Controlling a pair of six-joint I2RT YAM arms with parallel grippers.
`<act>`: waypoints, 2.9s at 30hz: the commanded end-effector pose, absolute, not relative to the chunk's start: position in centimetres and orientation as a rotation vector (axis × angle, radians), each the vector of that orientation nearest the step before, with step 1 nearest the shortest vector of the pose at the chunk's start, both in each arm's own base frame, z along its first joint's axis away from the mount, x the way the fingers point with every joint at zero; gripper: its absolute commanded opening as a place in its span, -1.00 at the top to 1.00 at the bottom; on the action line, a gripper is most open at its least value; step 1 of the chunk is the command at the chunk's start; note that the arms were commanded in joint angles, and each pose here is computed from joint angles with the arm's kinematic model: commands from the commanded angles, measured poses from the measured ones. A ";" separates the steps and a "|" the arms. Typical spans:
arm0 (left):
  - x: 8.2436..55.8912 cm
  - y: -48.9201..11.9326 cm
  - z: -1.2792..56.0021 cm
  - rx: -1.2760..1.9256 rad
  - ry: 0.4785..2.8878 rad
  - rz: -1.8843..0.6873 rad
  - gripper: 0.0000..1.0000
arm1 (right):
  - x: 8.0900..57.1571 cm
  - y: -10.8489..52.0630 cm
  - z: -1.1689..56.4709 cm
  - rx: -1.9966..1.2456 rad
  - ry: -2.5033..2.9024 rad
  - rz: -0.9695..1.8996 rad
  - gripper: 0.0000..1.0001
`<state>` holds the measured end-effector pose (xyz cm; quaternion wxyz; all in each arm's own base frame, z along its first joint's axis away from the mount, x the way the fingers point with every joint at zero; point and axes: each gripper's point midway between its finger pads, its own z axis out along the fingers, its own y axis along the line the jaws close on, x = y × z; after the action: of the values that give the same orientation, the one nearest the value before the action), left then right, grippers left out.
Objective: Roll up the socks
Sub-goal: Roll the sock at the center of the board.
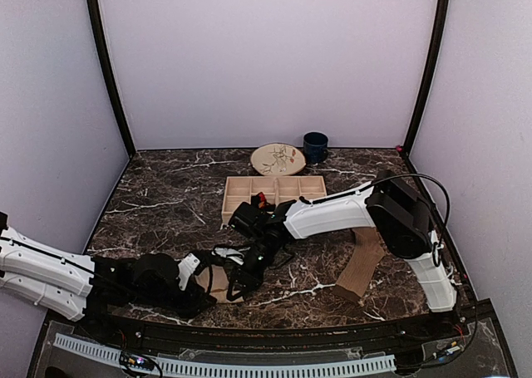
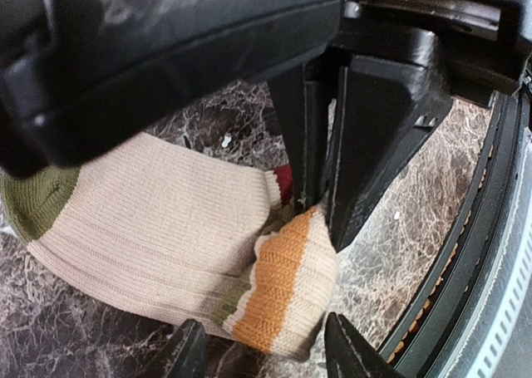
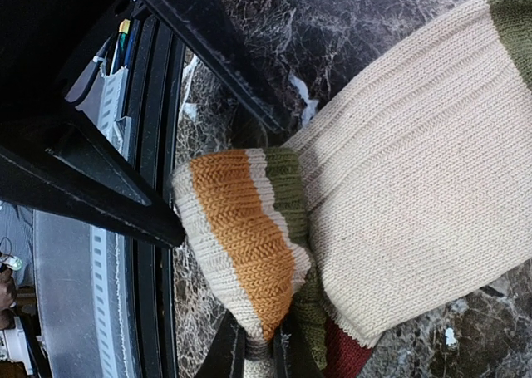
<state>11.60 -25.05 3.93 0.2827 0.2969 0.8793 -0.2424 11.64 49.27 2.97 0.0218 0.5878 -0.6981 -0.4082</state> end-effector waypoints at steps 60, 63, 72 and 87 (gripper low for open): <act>12.6 -24.3 2.1 0.597 2.342 -0.654 1.00 | 13.2 46.1 -3.4 1.713 -2.351 -1.076 -0.76; 12.9 -24.4 2.5 0.588 2.329 -0.658 1.00 | 13.6 45.5 -3.2 1.713 -2.381 -1.072 -0.99; 13.2 -25.2 3.3 0.602 2.328 -0.647 1.00 | 15.7 44.0 -1.8 1.743 -2.574 -1.020 -0.99; 12.4 -25.5 2.5 0.665 2.381 -0.635 1.00 | 21.1 41.4 3.3 1.922 -3.071 -0.841 -0.99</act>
<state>12.66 -25.82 2.82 0.3020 0.2380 0.8881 -0.2518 19.32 44.10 2.89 -0.2325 0.5268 -0.7713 -0.2711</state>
